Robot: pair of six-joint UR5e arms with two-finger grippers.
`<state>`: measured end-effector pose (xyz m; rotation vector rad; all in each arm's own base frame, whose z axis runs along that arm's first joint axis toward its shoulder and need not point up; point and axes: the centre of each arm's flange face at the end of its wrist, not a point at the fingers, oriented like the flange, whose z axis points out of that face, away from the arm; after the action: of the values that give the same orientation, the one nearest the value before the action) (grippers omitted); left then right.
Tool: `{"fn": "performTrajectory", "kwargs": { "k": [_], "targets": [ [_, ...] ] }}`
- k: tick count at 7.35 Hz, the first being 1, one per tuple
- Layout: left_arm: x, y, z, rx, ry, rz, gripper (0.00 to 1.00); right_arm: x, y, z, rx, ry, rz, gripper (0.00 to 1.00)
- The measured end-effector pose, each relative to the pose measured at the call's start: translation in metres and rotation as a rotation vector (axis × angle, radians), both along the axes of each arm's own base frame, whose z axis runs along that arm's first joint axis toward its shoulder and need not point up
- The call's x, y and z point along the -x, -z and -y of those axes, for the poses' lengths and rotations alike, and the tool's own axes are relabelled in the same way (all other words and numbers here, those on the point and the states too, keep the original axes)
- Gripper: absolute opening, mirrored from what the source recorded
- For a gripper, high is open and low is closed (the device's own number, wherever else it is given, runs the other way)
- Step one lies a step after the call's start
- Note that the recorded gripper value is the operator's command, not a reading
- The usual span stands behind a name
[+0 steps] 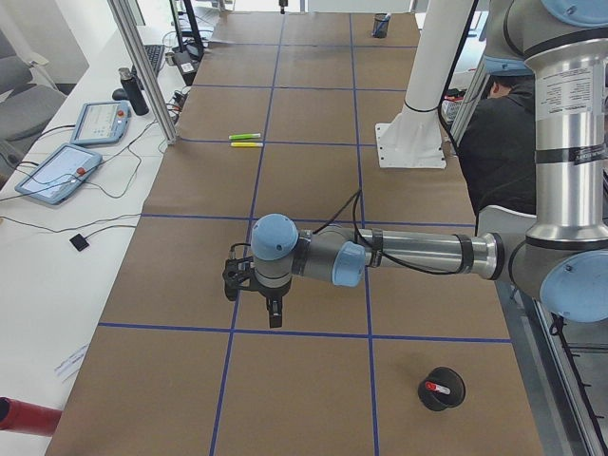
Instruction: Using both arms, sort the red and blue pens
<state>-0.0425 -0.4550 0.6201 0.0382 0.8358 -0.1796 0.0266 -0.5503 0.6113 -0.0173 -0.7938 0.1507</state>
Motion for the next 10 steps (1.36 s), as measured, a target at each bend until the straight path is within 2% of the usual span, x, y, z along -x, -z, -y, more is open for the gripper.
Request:
{"fn": "performTrajectory", "kwargs": {
  "k": [3, 8, 10],
  "targets": [
    [0.001, -0.009, -0.002, 0.013, 0.004, 0.004, 1.0, 0.0, -0.001, 0.0, 0.004, -0.002, -0.001, 1.0],
    [0.006, -0.012, 0.002, 0.011, 0.018, 0.088, 1.0, 0.0, 0.001, -0.001, 0.004, -0.004, 0.001, 1.0],
    [0.007, -0.014, 0.0, 0.011, 0.017, 0.099, 1.0, 0.0, 0.002, -0.001, 0.004, -0.004, 0.006, 1.0]
  ]
}}
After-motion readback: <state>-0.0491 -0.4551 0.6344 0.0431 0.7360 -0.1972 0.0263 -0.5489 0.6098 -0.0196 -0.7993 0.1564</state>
